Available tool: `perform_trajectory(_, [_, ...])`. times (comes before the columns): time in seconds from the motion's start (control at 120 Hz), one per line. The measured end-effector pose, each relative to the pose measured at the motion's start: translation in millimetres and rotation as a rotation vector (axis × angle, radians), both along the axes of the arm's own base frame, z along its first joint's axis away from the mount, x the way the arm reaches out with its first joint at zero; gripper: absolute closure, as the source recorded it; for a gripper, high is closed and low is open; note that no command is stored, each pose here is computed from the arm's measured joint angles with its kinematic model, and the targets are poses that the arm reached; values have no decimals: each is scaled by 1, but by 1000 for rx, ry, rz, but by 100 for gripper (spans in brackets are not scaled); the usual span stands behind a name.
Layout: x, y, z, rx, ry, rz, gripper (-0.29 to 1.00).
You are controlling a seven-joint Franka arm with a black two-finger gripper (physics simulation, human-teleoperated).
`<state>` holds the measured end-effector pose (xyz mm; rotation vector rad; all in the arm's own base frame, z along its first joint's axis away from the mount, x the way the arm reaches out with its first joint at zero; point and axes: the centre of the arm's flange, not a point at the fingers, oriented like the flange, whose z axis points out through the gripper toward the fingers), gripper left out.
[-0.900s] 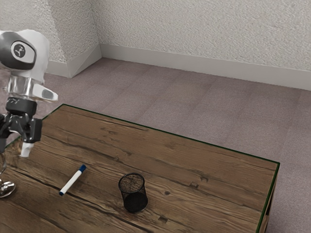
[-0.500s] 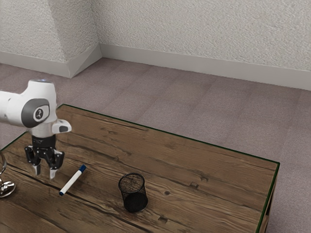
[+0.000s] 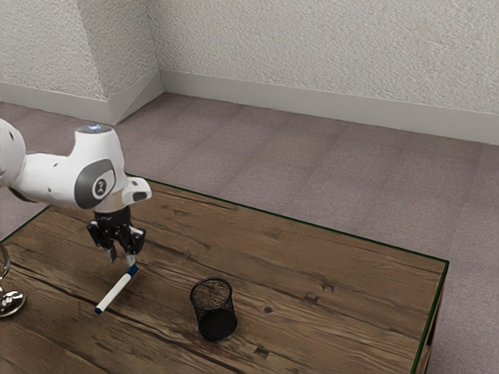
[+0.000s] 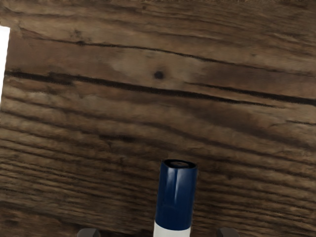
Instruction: Put the marker into the pen holder.
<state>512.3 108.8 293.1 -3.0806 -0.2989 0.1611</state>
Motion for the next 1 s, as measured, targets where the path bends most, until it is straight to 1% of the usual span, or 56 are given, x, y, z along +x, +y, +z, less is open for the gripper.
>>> perform_trajectory(0.167, [-12, -10, -9, -20, 12, -30, 42])
perform_trajectory(0.358, [-31, -9, -26, -5, 41, -78, 42])
perform_trajectory(0.525, [-26, -16, -36, 15, 31, -122, 43])
perform_trajectory(0.65, [-20, -14, -36, 27, 11, -134, 43])
perform_trajectory(0.833, [-17, -13, -45, 40, 6, -150, 43])
perform_trajectory(0.883, [-17, -13, -46, 42, 6, -153, 47])
perform_trajectory(1.0, [-16, -14, -46, 50, 1, -160, 61])
